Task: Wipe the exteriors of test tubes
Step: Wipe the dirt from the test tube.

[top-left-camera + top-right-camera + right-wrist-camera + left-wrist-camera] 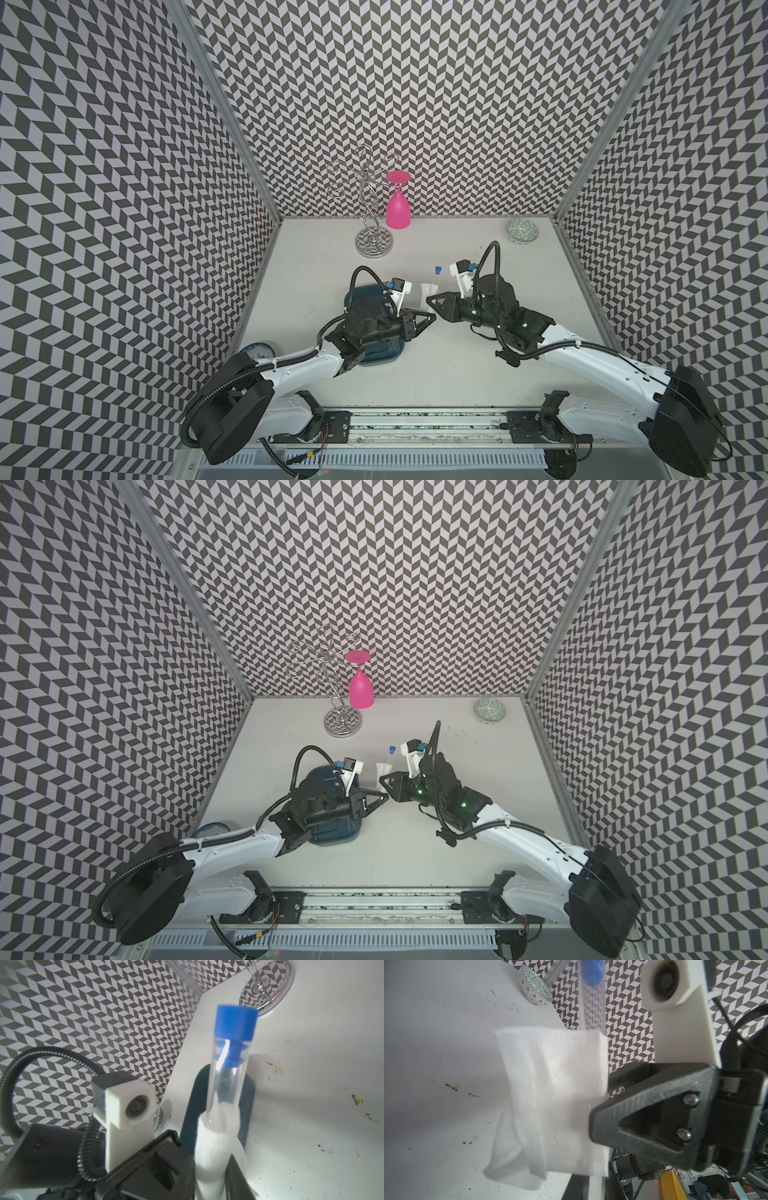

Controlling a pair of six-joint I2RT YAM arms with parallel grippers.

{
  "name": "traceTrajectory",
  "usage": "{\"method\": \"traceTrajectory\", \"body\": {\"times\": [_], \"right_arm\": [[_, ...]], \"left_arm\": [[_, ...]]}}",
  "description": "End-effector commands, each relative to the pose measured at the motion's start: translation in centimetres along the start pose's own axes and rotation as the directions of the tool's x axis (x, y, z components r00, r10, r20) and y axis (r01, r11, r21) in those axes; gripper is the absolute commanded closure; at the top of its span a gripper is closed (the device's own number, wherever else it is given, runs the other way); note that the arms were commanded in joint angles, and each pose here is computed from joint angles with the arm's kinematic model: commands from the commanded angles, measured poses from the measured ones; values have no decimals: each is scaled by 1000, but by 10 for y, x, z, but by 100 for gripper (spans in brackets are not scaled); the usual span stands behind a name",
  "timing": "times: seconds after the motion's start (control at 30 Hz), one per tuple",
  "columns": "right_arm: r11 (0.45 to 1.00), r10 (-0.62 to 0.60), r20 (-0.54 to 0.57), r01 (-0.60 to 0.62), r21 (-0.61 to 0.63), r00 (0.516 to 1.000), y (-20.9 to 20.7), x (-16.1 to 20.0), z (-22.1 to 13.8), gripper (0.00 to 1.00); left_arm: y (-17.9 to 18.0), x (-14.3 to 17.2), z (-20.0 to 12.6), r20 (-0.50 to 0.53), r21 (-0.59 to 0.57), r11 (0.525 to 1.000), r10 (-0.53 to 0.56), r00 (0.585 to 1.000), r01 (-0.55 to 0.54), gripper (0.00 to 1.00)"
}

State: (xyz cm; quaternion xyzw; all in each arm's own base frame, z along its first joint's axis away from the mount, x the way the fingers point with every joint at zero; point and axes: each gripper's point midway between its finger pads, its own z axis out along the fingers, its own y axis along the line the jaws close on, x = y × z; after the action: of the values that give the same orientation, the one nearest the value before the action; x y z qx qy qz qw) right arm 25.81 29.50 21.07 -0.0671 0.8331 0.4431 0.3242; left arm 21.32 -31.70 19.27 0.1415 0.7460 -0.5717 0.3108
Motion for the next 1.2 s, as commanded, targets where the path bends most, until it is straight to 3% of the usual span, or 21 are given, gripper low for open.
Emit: {"method": "traceTrajectory", "body": {"times": [0.0,0.33,0.77,0.9,1.17], "right_arm": [[1000,-13,95,15,-23,995,4,-28,3,80],[998,-60,199,61,-2,978,-3,-76,2,83],[995,-75,233,88,-46,970,3,-102,10,80],[993,-88,168,101,-67,982,3,-91,18,80],[995,-48,43,51,-82,998,-8,-31,22,80]], "left_arm": [[-9,-2,-3,11,24,1000,17,1000,-17,83],[-8,-1,-4,9,23,1000,16,1000,-16,83],[-9,-1,-5,14,26,1000,17,1000,-17,83],[-9,-2,-5,15,27,999,19,1000,-20,83],[-7,-4,-7,24,20,1000,19,1000,-20,83]]}}
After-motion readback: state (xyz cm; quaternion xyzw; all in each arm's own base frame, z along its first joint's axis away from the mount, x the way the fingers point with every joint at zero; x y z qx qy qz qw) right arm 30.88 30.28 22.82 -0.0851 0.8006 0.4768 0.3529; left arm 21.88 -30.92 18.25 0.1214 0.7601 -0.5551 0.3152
